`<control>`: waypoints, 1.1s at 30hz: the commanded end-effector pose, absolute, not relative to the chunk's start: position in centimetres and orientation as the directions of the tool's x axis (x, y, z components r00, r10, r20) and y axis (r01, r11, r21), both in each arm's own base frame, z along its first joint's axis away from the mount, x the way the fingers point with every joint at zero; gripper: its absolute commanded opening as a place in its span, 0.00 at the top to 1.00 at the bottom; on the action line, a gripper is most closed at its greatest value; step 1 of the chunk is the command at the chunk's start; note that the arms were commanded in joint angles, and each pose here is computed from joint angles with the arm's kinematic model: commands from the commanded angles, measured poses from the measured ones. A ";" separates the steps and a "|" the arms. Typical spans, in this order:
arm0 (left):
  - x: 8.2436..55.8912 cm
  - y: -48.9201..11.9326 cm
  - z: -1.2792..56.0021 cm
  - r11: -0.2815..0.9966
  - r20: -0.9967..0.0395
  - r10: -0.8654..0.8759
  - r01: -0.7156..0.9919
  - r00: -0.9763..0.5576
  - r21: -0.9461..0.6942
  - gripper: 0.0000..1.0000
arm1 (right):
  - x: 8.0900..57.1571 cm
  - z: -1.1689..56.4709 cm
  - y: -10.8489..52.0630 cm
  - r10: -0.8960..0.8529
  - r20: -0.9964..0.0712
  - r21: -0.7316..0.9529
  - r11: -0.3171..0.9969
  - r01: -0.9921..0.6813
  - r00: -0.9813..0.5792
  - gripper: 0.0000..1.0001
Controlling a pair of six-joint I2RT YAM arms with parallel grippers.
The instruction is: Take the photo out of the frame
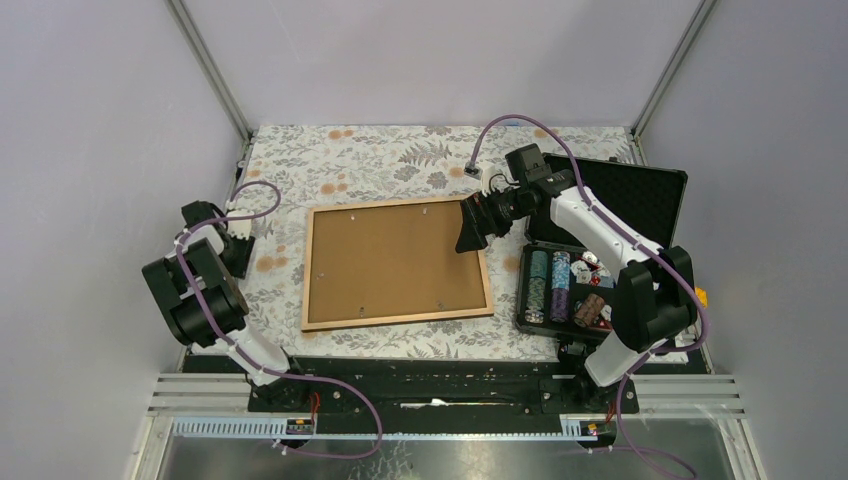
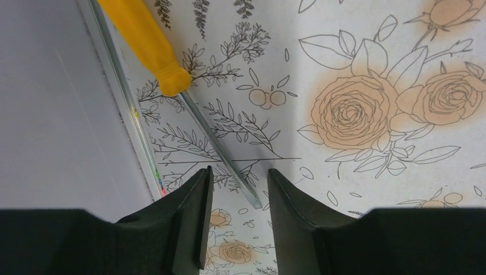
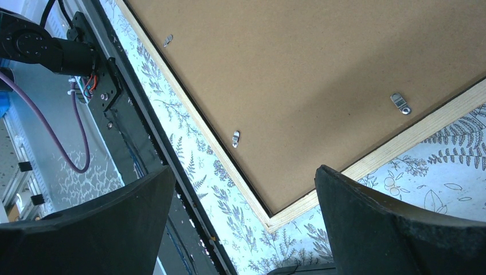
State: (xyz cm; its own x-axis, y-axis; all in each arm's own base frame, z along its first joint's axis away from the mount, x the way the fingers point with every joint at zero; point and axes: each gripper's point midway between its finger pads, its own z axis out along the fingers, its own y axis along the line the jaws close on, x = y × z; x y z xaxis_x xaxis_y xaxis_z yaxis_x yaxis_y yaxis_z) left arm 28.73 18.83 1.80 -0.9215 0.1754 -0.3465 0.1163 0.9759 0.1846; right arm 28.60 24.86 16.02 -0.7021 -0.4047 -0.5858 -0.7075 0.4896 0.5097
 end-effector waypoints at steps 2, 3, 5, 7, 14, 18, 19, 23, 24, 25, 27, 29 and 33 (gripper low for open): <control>29.0 17.5 2.8 0.983 -0.396 0.171 0.128 -0.902 0.132 0.46 | 28.3 16.7 25.1 -0.419 -0.611 0.485 0.473 -0.735 -0.672 0.00; 29.1 17.2 3.5 0.982 -0.411 0.180 0.138 -0.894 0.129 0.43 | 28.4 16.6 25.0 -0.419 -0.610 0.483 0.476 -0.735 -0.672 0.00; 29.4 16.8 5.1 0.979 -0.445 0.197 0.154 -0.874 0.131 0.41 | 28.4 16.4 25.0 -0.423 -0.609 0.476 0.482 -0.736 -0.671 0.00; 29.5 16.2 6.5 0.974 -0.475 0.224 0.186 -0.851 0.127 0.39 | 28.6 16.2 24.7 -0.427 -0.606 0.466 0.494 -0.734 -0.672 0.00; 28.2 7.7 11.8 0.842 -0.614 0.437 0.539 -0.657 0.022 0.37 | 28.2 15.8 24.5 -0.431 -0.599 0.467 0.497 -0.732 -0.675 0.00; 26.3 0.6 12.6 0.672 -0.608 0.610 0.738 -0.509 0.055 0.37 | 28.3 15.9 24.5 -0.429 -0.601 0.462 0.503 -0.731 -0.675 0.00; 25.7 -1.2 12.7 0.627 -0.608 0.643 0.776 -0.466 0.068 0.36 | 28.4 16.0 24.4 -0.428 -0.605 0.455 0.506 -0.733 -0.671 0.01; 23.5 -7.8 12.8 0.459 -0.618 0.719 0.885 -0.318 0.080 0.34 | 28.9 16.6 24.1 -0.415 -0.633 0.419 0.527 -0.740 -0.654 0.01; 22.9 -9.3 12.7 0.426 -0.623 0.725 0.902 -0.295 0.069 0.34 | 29.0 16.8 23.9 -0.411 -0.640 0.410 0.531 -0.741 -0.649 0.00; 22.3 -10.5 12.5 0.397 -0.621 0.733 0.916 -0.278 0.058 0.34 | 29.0 16.9 23.8 -0.410 -0.646 0.402 0.534 -0.743 -0.644 0.00; 21.3 -12.5 11.7 0.345 -0.605 0.756 0.937 -0.250 0.045 0.35 | 29.1 17.1 23.6 -0.408 -0.652 0.394 0.537 -0.746 -0.639 0.00; 20.6 -14.2 11.1 0.305 -0.594 0.774 0.951 -0.219 0.047 0.35 | 29.0 17.2 23.5 -0.412 -0.662 0.381 0.534 -0.755 -0.626 0.00; 19.2 -17.2 9.3 0.222 -0.563 0.813 0.972 -0.144 0.071 0.35 | 29.0 16.9 23.2 -0.412 -0.668 0.366 0.544 -0.755 -0.620 0.00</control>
State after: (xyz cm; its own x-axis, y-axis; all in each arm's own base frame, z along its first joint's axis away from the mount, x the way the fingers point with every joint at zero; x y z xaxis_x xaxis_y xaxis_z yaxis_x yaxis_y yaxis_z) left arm 19.34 -14.93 10.48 -0.1672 0.8015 -0.5742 0.9722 0.2308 0.0392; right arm 28.60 23.53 15.91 -0.6685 -0.4138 -0.6179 -0.7261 0.5426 0.4223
